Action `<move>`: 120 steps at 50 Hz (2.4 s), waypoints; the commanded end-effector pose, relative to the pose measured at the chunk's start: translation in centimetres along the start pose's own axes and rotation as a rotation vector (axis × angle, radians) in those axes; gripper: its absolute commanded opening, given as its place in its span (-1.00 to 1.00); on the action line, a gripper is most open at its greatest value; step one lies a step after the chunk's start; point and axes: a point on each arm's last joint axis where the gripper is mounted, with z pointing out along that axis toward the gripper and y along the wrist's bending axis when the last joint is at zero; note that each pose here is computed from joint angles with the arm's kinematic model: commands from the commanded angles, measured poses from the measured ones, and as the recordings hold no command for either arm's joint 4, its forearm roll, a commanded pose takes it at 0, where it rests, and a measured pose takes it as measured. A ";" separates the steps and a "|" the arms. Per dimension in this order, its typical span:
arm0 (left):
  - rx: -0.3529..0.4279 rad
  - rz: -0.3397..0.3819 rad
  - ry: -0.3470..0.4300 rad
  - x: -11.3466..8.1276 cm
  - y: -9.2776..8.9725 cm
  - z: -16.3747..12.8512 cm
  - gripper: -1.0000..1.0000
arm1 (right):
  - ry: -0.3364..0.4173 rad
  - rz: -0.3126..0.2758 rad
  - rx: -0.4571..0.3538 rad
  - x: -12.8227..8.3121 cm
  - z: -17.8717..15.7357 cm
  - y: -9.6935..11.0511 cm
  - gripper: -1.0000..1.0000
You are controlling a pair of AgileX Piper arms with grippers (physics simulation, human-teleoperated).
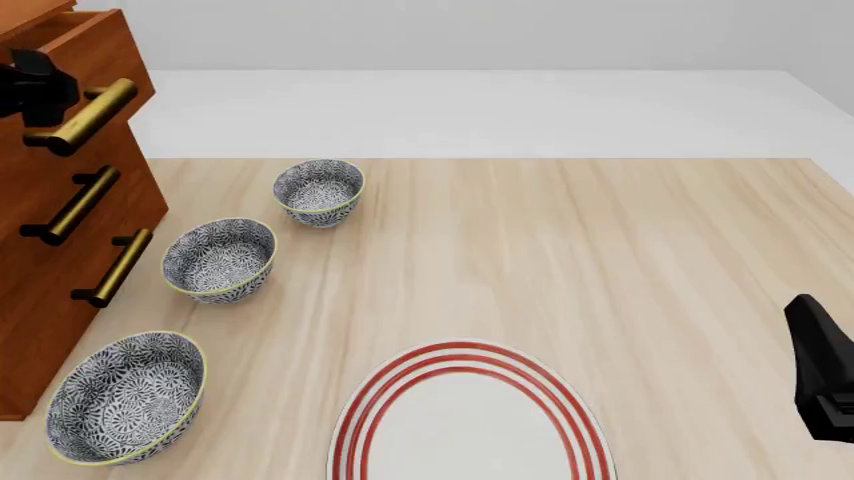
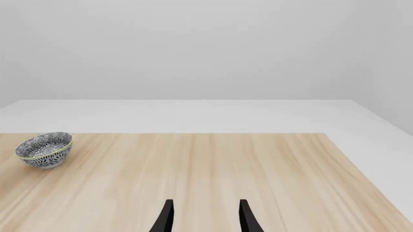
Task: Open the top drawer of the cabinet.
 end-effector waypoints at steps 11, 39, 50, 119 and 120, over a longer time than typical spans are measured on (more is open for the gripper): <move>0.014 -0.010 0.039 1.1 -0.3 0.7 1.00 | 0.000 0.000 0.000 0.0 0.0 0.0 1.00; 0.045 0.000 0.070 1.8 -1.2 1.4 1.00 | 0.000 0.000 0.000 0.0 0.0 0.0 1.00; 0.062 0.000 0.085 2.5 -1.7 1.6 1.00 | 0.000 0.000 0.000 0.0 0.0 0.0 1.00; 0.124 -0.032 0.188 5.1 -4.1 5.0 1.00 | -0.001 0.001 0.000 -1.2 -0.2 0.0 1.00; 0.125 -0.032 0.187 5.1 -4.1 5.0 1.00 | -0.001 0.001 0.000 -1.2 -0.2 0.0 1.00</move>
